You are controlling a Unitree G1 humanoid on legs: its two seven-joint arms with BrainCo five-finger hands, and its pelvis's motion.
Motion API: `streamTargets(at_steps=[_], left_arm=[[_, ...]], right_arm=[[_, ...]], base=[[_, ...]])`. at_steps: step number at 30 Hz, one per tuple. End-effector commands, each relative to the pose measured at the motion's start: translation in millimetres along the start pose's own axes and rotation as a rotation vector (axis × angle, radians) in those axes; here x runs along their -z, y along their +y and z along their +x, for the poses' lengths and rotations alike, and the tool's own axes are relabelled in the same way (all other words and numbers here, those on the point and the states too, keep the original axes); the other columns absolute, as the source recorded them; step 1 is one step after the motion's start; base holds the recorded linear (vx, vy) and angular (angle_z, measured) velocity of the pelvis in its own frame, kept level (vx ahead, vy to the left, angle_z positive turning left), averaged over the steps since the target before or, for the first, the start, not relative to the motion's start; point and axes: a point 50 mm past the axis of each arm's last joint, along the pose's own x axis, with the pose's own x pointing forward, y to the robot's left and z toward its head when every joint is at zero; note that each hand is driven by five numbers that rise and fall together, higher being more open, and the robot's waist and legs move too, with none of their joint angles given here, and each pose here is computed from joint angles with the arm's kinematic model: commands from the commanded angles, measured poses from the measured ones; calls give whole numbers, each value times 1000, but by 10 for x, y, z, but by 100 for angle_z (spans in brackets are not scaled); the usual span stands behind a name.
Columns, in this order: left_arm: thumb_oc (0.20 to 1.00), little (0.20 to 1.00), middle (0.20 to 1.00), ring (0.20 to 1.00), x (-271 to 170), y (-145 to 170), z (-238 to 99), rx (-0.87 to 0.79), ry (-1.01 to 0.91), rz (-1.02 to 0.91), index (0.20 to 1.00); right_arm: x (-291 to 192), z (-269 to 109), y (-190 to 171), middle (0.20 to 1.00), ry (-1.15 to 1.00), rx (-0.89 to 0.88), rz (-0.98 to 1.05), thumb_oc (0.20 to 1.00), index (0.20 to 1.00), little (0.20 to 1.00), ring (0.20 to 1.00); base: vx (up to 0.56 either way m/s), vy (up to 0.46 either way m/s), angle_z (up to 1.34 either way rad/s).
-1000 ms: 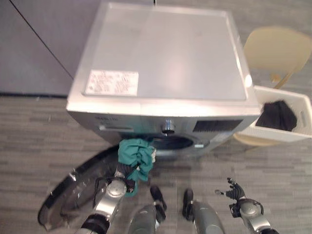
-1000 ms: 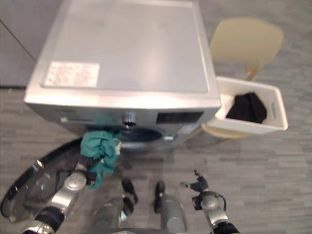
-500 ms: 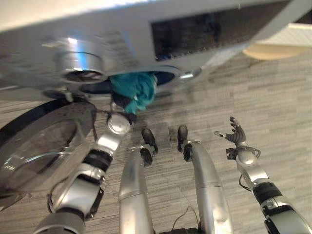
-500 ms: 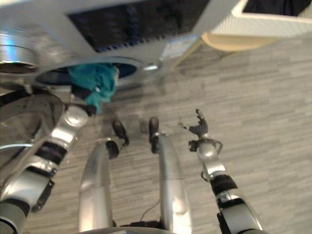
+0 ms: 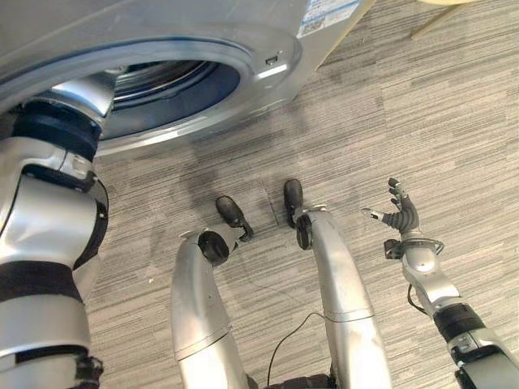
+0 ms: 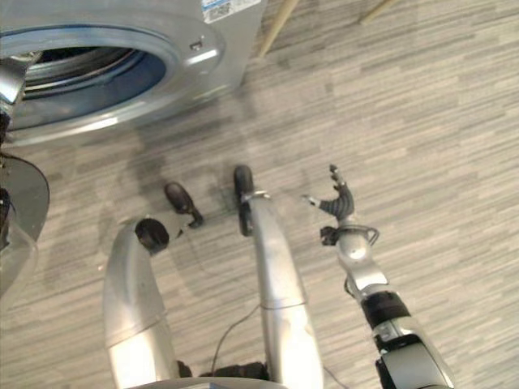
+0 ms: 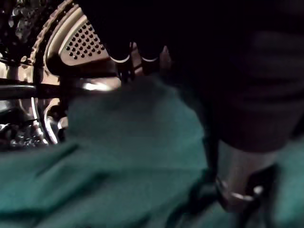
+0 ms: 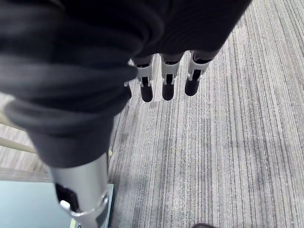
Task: Grab the laundry basket,head to the washer,open it,put in the laundry and shut it.
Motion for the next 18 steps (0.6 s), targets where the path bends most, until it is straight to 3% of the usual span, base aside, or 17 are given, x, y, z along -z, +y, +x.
streamTargets(at_steps=[1, 10, 12, 13, 17, 18], left_arm=[[1000, 1000, 1000, 1000, 253, -252, -219, 92, 45, 28, 1000], [1000, 1000, 1000, 1000, 487, -862, -906, 294, 144, -192, 1000], [1000, 1000, 1000, 1000, 592, -1049, -1245, 365, 206, -277, 1000], [1000, 1000, 1000, 1000, 721, -1255, -1724, 462, 307, -385, 1000], [1000, 1000, 1000, 1000, 980, -1436, -2708, 658, 495, -448, 1000], [1000, 1000, 1000, 1000, 984, -1433, -2717, 659, 497, -448, 1000]], right_arm=[[198, -235, -20, 1000, 45, -26, 22, 1000, 1000, 1000, 1000], [385, -293, 1, 1000, 148, -17, 18, 1000, 1000, 1000, 1000], [442, -320, 35, 1000, 182, -23, 13, 1000, 1000, 1000, 1000], [517, -359, 67, 1000, 226, -32, -3, 1000, 1000, 1000, 1000], [742, -500, 83, 1000, 342, -59, -28, 1000, 1000, 1000, 1000], [746, -505, 85, 1000, 344, -60, -29, 1000, 1000, 1000, 1000]], base=[[-14, -45, 8], [-42, -55, 20], [-55, -70, 14], [-29, -72, 14], [57, -12, 8], [142, 24, -11]])
